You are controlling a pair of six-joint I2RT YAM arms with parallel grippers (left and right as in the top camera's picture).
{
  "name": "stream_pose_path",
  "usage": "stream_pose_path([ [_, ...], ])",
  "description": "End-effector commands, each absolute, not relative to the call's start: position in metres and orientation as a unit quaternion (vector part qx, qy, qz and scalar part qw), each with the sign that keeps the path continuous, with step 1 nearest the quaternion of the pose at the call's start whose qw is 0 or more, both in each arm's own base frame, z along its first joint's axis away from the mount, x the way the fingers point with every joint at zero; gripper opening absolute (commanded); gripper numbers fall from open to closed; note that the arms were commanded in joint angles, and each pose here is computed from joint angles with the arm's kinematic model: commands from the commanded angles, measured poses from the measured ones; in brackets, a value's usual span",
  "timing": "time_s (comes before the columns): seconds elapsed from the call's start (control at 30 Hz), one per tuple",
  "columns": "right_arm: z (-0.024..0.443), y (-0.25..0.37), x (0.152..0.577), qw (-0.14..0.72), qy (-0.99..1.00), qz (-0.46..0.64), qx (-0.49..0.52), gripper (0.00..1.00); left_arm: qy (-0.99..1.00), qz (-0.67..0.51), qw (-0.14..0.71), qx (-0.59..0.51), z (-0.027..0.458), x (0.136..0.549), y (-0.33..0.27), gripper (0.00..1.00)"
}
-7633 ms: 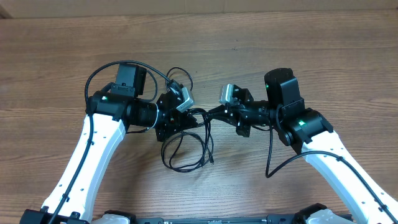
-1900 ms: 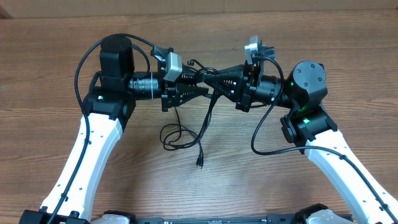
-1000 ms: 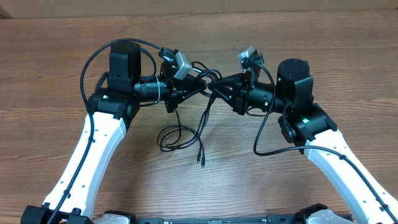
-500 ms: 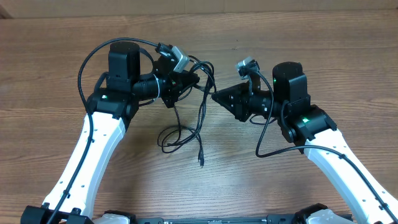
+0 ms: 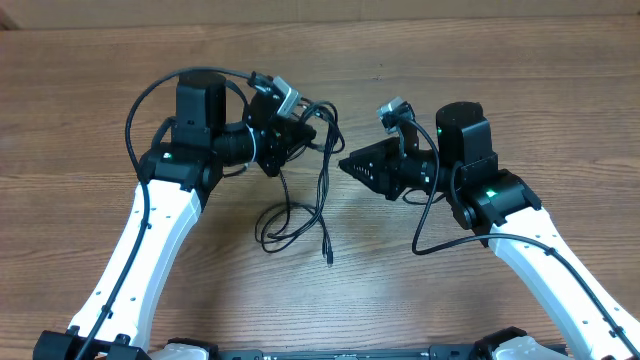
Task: Untangle cables
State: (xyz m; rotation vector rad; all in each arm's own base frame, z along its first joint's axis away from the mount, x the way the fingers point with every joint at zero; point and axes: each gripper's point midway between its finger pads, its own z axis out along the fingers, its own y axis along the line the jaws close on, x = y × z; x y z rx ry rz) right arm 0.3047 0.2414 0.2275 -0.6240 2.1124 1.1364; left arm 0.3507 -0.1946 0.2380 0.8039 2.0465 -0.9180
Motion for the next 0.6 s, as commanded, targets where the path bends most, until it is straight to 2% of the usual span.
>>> stream_pose_path([
  [0.0, 0.223, 0.242, 0.302, 0.317, 0.809, 0.434, -0.24, 0.33, 0.802, -0.359, 0.366, 0.307, 0.243, 0.348, -0.192, 0.04],
  [0.07, 0.22, 0.241, 0.299, 0.307, 0.814, 0.433, -0.237, 0.34, 0.809, -0.358, 0.354, 0.303, 0.238, 0.345, -0.191, 0.04],
  [0.17, 0.213, 0.239, 0.294, 0.289, 0.823, 0.432, -0.23, 0.41, 0.824, -0.346, 0.34, 0.293, 0.23, 0.343, -0.187, 0.04],
  [0.23, 0.209, 0.238, 0.291, 0.278, 0.828, 0.431, -0.226, 0.56, 0.832, -0.338, 0.332, 0.287, 0.225, 0.342, -0.184, 0.04],
  [0.37, 0.207, 0.237, 0.289, 0.271, 0.831, 0.43, -0.224, 1.0, 0.84, -0.332, 0.325, 0.282, 0.221, 0.341, -0.181, 0.04],
  [0.57, 0.207, 0.237, 0.289, 0.272, 0.831, 0.43, -0.225, 1.0, 0.845, -0.335, 0.312, 0.278, 0.217, 0.336, -0.181, 0.04],
])
